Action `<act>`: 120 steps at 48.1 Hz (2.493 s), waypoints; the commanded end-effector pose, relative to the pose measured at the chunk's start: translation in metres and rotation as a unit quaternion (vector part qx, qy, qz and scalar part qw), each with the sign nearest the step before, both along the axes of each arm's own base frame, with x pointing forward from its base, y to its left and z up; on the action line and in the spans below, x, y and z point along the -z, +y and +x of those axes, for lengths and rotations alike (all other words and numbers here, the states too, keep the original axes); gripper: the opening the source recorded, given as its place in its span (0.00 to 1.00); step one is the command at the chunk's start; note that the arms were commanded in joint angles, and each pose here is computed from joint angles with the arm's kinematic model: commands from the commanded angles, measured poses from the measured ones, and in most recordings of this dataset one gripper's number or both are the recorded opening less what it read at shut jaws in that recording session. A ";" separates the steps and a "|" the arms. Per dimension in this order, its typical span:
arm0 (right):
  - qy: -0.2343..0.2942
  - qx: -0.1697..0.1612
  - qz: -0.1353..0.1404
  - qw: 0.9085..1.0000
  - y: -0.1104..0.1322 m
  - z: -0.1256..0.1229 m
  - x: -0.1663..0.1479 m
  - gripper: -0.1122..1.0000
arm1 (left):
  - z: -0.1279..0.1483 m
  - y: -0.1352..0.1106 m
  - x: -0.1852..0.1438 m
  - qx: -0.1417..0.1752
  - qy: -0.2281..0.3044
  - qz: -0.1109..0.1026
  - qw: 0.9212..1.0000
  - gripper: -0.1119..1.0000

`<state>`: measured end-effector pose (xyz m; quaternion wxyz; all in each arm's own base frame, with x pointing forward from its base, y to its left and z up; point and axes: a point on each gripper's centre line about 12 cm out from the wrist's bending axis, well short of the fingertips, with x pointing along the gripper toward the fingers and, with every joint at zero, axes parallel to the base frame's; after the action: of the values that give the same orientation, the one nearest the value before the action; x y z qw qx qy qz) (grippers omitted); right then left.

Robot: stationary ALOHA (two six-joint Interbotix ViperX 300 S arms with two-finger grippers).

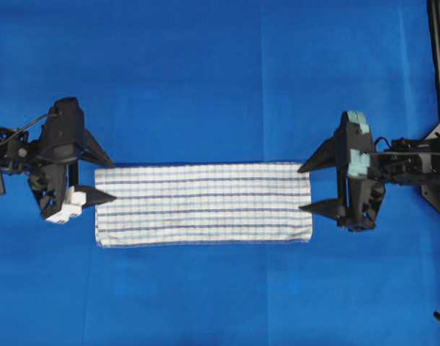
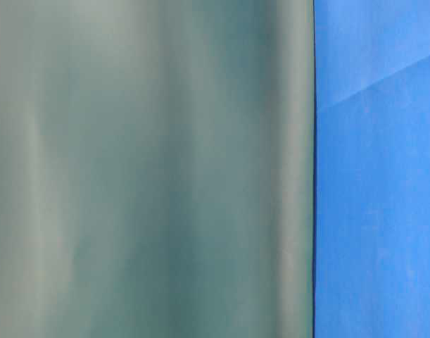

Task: Fold the blue towel.
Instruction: 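Lay the folded edge on the bottom edge and open both grippers, then grasp the left and right ends of the folded strip, then lift the strip and rotate it vertical, right gripper moving to top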

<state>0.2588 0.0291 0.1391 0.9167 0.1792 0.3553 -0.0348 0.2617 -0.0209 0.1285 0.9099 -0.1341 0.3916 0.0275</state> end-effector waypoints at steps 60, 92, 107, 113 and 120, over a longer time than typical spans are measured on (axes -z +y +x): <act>0.066 0.044 -0.052 0.995 -0.043 0.006 0.046 0.17 | 0.013 0.012 0.050 0.041 0.102 0.056 0.992 0.15; 0.019 0.051 -0.052 0.997 -0.046 0.009 0.021 0.06 | 0.020 0.010 0.019 0.044 0.078 0.056 0.994 0.12; -0.045 0.054 -0.049 0.996 -0.046 0.004 -0.017 0.06 | 0.018 0.015 -0.028 0.033 0.032 0.055 0.997 0.12; -0.059 0.049 -0.046 0.996 -0.045 0.001 -0.029 0.06 | 0.016 0.015 -0.041 0.031 0.010 0.055 0.998 0.12; -0.072 0.044 -0.044 0.995 -0.044 -0.003 -0.040 0.06 | 0.014 0.015 -0.052 0.030 -0.008 0.054 0.998 0.12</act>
<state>0.2547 -0.0143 0.1691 0.9394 0.1575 0.2934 -0.0809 0.2715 -0.0063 0.1652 0.9092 -0.0703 0.4097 0.0216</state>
